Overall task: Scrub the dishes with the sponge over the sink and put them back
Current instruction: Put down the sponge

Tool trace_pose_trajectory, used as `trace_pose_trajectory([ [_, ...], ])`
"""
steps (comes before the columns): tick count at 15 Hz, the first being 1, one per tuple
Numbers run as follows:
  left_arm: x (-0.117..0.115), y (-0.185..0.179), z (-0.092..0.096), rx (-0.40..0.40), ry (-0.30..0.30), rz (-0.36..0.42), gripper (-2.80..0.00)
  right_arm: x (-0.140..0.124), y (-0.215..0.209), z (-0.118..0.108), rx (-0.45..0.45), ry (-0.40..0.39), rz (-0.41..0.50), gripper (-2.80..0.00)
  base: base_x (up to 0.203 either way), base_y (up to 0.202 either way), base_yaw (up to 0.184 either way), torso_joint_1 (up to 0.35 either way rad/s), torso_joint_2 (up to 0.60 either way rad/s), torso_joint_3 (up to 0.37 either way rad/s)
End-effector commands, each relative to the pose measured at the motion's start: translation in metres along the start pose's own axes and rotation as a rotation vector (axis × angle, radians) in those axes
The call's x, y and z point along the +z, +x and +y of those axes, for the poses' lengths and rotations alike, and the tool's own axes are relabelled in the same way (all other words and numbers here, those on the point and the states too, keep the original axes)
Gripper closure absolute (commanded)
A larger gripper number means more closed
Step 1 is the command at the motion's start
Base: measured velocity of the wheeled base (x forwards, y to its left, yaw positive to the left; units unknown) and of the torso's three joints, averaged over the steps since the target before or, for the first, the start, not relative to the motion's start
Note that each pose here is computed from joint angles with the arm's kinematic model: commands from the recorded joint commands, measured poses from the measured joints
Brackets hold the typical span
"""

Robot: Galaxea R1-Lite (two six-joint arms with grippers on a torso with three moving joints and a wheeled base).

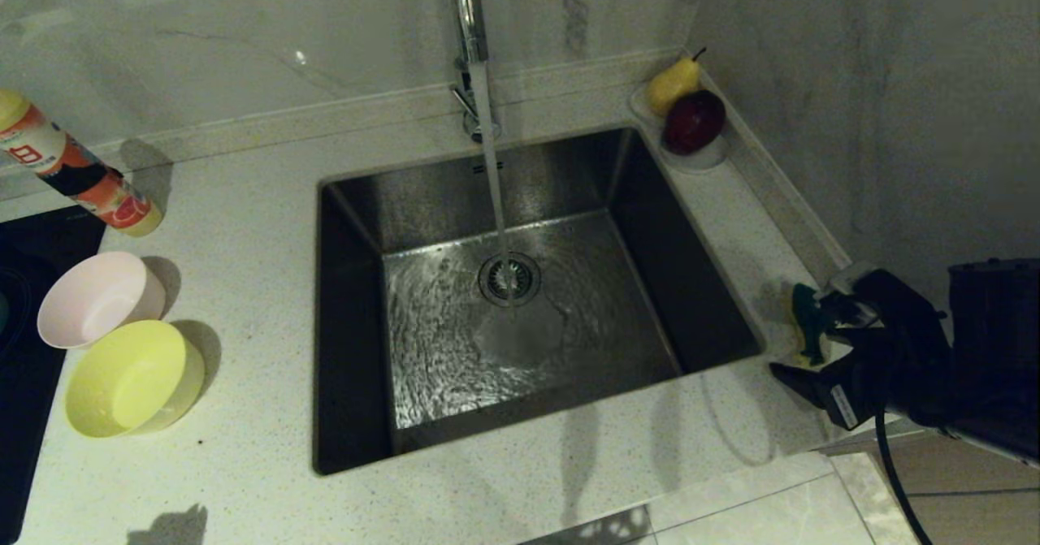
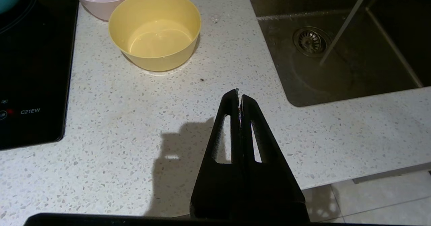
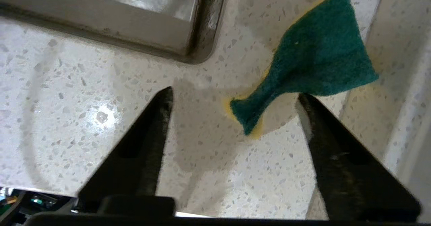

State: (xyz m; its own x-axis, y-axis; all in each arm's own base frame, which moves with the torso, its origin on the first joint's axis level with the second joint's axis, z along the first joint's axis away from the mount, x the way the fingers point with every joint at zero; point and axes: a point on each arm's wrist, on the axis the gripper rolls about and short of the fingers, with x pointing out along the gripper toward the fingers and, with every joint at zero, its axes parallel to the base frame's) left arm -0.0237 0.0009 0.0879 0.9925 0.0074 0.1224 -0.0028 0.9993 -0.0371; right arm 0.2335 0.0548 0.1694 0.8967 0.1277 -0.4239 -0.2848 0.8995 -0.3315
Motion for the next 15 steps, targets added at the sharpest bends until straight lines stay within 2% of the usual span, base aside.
trace_pose_trajectory([
  [1, -0.011, 0.002, 0.000, 0.002, 0.000, 0.038, 0.00, -0.001, -0.004, 0.002, 0.008, 0.021, -0.006, -2.80, 0.000, 0.000, 0.000, 0.000, 0.00, 0.000],
  [7, -0.011, 0.002, 0.000, 0.002, 0.000, 0.038, 0.00, 0.002, -0.003, 0.007, 0.030, 0.028, -0.017, -2.80, 0.000, 0.000, 0.000, 0.000, 0.00, 0.000],
  [10, -0.011, 0.002, 0.000, 0.002, 0.000, 0.038, 0.00, -0.001, 0.000, 0.009, 0.035, 0.061, 0.004, -2.80, 0.000, 0.000, 0.000, 0.000, 0.00, 0.000],
  [13, -0.011, 0.002, 0.000, 0.002, 0.000, 0.037, 0.00, 0.011, -0.015, 0.004, 0.019, 0.077, -0.068, -2.80, 0.000, 0.000, 0.000, 0.000, 0.00, 0.000],
  [15, -0.011, 0.002, 0.000, 0.002, 0.000, 0.038, 0.00, 0.017, -0.025, 0.010, 0.039, 0.065, -0.114, -2.80, 0.000, 0.000, 0.000, 0.000, 0.00, 0.000],
])
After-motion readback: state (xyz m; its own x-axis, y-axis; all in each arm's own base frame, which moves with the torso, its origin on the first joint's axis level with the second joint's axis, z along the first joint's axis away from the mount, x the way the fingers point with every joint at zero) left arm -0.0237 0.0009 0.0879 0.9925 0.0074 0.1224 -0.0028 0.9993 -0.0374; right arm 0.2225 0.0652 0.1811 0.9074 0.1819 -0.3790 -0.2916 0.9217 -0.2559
